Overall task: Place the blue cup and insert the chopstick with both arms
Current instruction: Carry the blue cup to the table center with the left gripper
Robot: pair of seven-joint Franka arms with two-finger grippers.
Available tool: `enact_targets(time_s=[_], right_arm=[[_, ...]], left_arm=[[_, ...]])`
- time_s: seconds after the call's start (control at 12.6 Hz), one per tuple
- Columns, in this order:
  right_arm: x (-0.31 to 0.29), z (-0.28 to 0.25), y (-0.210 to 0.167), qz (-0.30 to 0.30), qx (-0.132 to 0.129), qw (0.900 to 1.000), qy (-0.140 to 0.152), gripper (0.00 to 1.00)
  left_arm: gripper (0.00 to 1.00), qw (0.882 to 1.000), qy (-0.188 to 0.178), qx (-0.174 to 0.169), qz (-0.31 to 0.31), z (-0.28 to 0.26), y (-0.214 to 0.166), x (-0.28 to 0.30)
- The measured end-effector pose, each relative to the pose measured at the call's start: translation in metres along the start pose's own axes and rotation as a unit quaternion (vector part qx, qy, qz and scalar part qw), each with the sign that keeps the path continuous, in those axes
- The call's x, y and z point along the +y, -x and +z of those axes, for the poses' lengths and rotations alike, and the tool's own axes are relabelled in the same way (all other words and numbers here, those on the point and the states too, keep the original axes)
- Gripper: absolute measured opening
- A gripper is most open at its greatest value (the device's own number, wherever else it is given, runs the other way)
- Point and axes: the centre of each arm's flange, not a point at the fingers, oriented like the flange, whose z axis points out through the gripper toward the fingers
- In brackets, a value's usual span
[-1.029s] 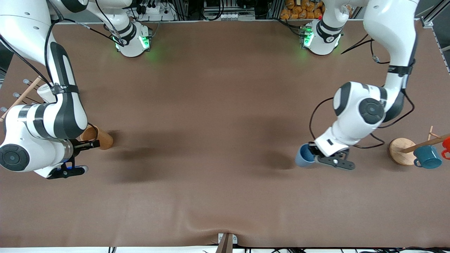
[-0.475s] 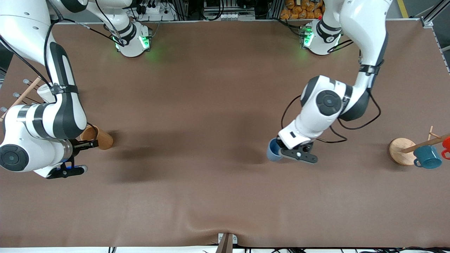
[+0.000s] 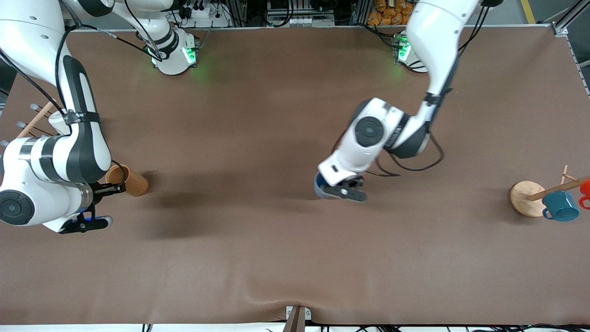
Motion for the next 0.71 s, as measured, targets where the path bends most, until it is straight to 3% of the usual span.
enact_targets(time_s=[0.24,0.71], right_arm=[[0.001,0.000,0.000,0.000,0.000,1.000,0.000,0.10],[0.011,-0.002,0.001,0.006,0.002,1.000,-0.002,0.10]], left_arm=[[0.05,0.999,-0.011,-0.029,-0.023,0.008,0.024,0.040],[0.05,0.997,-0.023,-0.046,-0.049,0.022,0.053,0.083]])
